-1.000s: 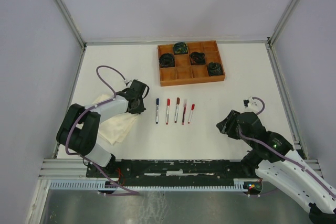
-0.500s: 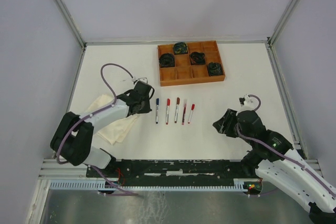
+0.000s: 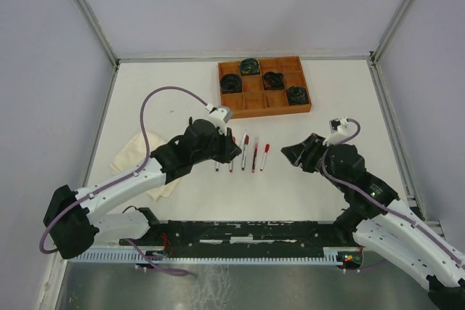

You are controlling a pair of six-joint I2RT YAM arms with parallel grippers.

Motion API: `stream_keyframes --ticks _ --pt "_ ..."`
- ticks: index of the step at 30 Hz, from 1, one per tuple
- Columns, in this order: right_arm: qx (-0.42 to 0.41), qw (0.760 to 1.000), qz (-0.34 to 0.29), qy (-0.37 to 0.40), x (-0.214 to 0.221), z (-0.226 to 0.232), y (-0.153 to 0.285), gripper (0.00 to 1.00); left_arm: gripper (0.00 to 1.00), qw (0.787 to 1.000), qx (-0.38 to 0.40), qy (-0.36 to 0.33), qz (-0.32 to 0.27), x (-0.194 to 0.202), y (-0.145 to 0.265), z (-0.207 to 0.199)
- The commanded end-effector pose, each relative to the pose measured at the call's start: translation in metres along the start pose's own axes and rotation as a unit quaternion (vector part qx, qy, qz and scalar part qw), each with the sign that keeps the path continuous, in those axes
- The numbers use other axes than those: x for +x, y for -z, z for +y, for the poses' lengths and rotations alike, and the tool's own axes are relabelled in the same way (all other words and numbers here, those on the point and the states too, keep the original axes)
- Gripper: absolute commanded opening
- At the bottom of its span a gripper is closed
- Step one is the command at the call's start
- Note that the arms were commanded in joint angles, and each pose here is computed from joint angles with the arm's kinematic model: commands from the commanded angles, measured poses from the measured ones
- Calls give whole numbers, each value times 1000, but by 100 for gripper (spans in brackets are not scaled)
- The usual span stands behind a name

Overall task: Insert the pens into the pen caps
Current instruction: Pick up the pen from the center of the board.

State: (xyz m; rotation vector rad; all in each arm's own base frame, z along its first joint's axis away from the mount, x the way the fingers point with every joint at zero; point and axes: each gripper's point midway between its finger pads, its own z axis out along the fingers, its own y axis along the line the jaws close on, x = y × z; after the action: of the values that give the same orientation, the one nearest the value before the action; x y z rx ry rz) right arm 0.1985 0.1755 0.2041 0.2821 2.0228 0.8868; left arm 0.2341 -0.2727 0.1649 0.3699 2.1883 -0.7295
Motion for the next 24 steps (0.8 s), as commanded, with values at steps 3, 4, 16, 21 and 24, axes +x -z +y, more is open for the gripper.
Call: stream_keyframes --ticks 3,4,16,21,24 --pt "-103 993 -43 -46 -37 66 -12 56 8 988 145 -6 -61 -32 23 -71" --pt "-108 992 -40 -48 -37 70 -15 56 8 986 154 -5 -62 -32 24 -76" --pt "-144 986 11 -78 -16 86 -40 52 6 982 184 -15 -49 -21 20 -100" --pt "-143 986 19 -84 -12 85 -44 49 4 980 193 -19 -47 -19 19 -106" --pt "-146 986 26 -83 -10 87 -46 46 3 979 196 -24 -41 -17 19 -108"
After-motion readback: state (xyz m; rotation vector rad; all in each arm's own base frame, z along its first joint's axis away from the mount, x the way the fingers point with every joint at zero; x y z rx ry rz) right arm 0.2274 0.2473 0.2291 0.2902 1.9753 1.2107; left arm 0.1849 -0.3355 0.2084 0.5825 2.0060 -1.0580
